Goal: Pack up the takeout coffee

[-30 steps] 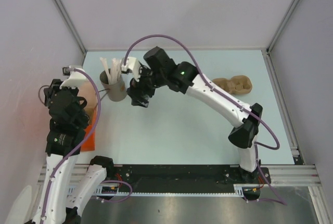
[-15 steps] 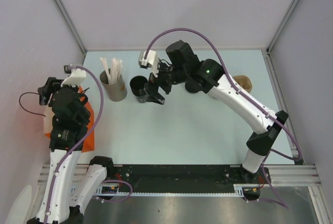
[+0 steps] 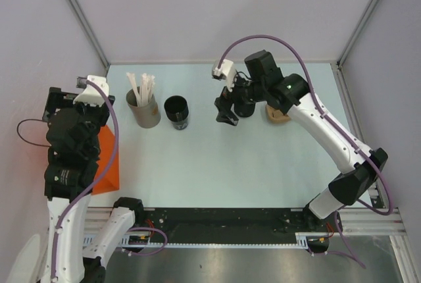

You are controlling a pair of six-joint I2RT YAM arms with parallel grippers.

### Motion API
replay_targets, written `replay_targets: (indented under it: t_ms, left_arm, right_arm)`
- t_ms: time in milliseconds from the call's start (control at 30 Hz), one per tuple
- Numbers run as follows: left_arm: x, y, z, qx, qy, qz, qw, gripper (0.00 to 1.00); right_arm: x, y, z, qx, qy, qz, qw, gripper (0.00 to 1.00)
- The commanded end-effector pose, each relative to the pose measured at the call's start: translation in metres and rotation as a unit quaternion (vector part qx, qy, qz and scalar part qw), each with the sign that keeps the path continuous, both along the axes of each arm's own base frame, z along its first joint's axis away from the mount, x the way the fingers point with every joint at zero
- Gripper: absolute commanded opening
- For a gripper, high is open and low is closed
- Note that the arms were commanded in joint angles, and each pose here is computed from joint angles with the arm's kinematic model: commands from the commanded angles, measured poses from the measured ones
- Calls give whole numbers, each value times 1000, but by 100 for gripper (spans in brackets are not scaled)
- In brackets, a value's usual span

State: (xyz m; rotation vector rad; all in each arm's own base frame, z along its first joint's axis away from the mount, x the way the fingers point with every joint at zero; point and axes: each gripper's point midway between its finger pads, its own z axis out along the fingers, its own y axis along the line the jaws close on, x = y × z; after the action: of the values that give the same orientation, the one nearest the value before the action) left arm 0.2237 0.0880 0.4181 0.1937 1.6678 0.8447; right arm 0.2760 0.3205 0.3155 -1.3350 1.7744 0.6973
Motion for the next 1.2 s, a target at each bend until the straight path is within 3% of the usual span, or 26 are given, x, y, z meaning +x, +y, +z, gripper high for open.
replay_targets:
  t_ms: [0,167,367,533,633,733,1067,1167]
  left_arm:
    - [4,-28,5,-38,-4,-86,996,100]
    - [16,-73,2,-66,19,-208,976,100]
    - [33,-112,-9,-86,62,-303,947,100]
    - [43,-154,-24,-89,101,-388,912,100]
    - [51,-174,-38,-79,119,-412,900,100]
    - [57,-210,-65,-74,148,-459,873,100]
    - [102,-272,-134,-128,206,-530,813,100]
    - [114,-283,-152,-156,223,-529,804,100]
  right_arm:
    - [12,-36,-4,6,-2,-31,999,100]
    - [25,-78,-31,-17,20,-75,997,100]
    - [30,-125,-52,-12,76,-119,990,100]
    - [23,-145,-69,-22,107,-142,984,100]
    - [21,-153,-83,-39,121,-159,979,100]
    - [20,-156,-98,-45,129,-171,976,100]
    - [19,-163,-122,-64,124,-177,974,100]
    - [19,-159,-124,-65,121,-176,975,100]
